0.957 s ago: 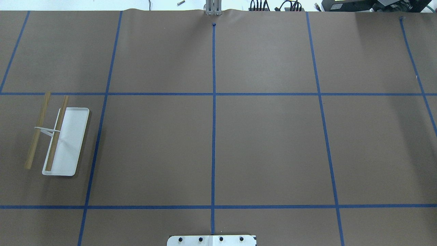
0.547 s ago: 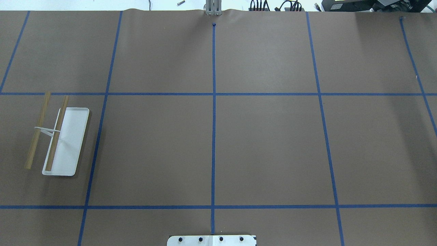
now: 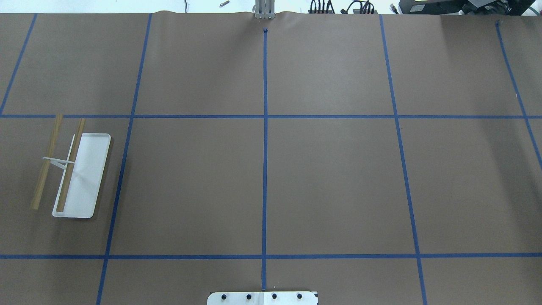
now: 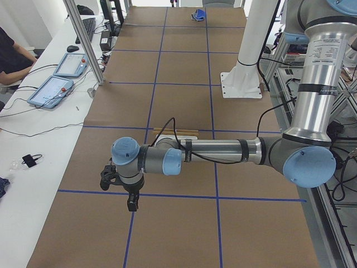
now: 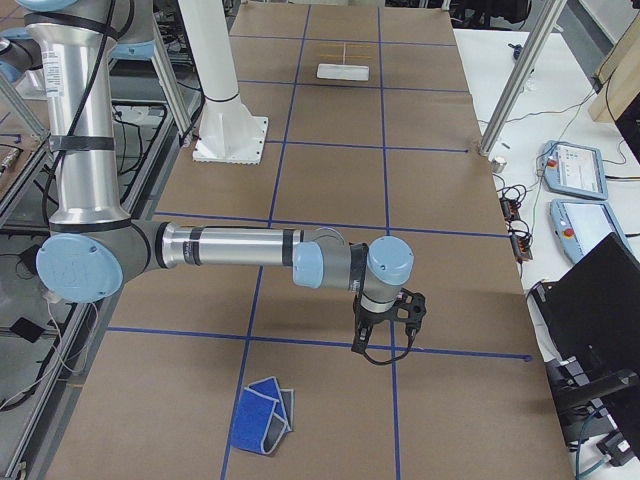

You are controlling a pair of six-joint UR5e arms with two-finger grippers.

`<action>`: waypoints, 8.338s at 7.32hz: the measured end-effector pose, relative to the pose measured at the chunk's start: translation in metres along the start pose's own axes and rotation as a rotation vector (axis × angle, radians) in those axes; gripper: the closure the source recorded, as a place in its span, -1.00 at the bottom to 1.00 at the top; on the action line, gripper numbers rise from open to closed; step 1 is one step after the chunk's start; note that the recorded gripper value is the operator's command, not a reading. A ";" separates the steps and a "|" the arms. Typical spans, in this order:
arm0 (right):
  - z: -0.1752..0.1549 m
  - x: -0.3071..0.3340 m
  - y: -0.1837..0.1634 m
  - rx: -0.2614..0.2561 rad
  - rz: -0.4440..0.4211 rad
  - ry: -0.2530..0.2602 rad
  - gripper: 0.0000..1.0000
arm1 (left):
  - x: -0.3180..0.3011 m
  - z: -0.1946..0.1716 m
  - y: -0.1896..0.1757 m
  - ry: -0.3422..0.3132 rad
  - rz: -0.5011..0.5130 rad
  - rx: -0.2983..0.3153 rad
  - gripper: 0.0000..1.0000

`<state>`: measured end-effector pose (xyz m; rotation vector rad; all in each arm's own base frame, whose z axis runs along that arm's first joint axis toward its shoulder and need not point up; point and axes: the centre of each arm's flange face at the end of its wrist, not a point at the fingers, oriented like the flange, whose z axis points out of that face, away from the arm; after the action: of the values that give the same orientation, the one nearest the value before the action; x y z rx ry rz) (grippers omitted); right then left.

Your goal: Hang towel on rack

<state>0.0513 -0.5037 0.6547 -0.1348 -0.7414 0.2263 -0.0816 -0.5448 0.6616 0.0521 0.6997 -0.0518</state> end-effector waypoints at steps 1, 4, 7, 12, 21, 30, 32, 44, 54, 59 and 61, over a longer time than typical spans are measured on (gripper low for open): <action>-0.001 -0.001 -0.001 0.002 -0.002 0.000 -1.00 | 0.000 -0.001 0.000 -0.002 0.000 0.002 -0.97; -0.009 -0.010 -0.002 0.015 -0.017 -0.012 -1.00 | 0.004 -0.003 -0.002 -0.002 0.008 0.008 -0.97; -0.014 -0.016 -0.006 0.030 -0.024 0.002 -1.00 | 0.010 -0.008 -0.006 0.000 0.029 0.030 -0.97; -0.007 -0.011 -0.003 0.020 -0.018 0.019 -1.00 | 0.020 -0.002 -0.011 -0.002 0.046 0.029 -0.97; 0.132 0.194 0.115 -0.055 -0.293 0.054 -1.00 | 0.026 -0.005 -0.008 0.005 0.057 0.040 -0.97; 0.145 0.257 0.160 -0.057 -0.229 0.093 -1.00 | 0.028 -0.007 -0.009 0.010 0.063 0.045 -0.97; 0.154 0.265 0.165 -0.079 -0.224 0.089 -1.00 | 0.026 -0.005 -0.005 0.010 0.061 0.041 -0.97; 0.169 0.277 0.144 -0.101 -0.238 0.078 1.00 | 0.024 -0.003 -0.002 0.011 0.063 0.040 -0.97; -0.098 0.055 0.018 0.171 -0.401 0.020 1.00 | 0.112 -0.056 -0.069 0.039 0.018 0.132 -0.97; -0.220 -0.200 0.006 0.178 -0.651 -0.031 1.00 | 0.406 -0.043 -0.113 0.172 -0.219 0.042 -0.97; -0.208 -0.278 0.051 0.170 -0.774 -0.060 1.00 | 0.517 -0.041 -0.095 0.233 -0.353 -0.016 -0.97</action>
<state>-0.0141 -0.5325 0.3111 0.3229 -0.7808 -0.4455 0.2805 -0.6528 0.2940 -0.0828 0.9359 -0.3835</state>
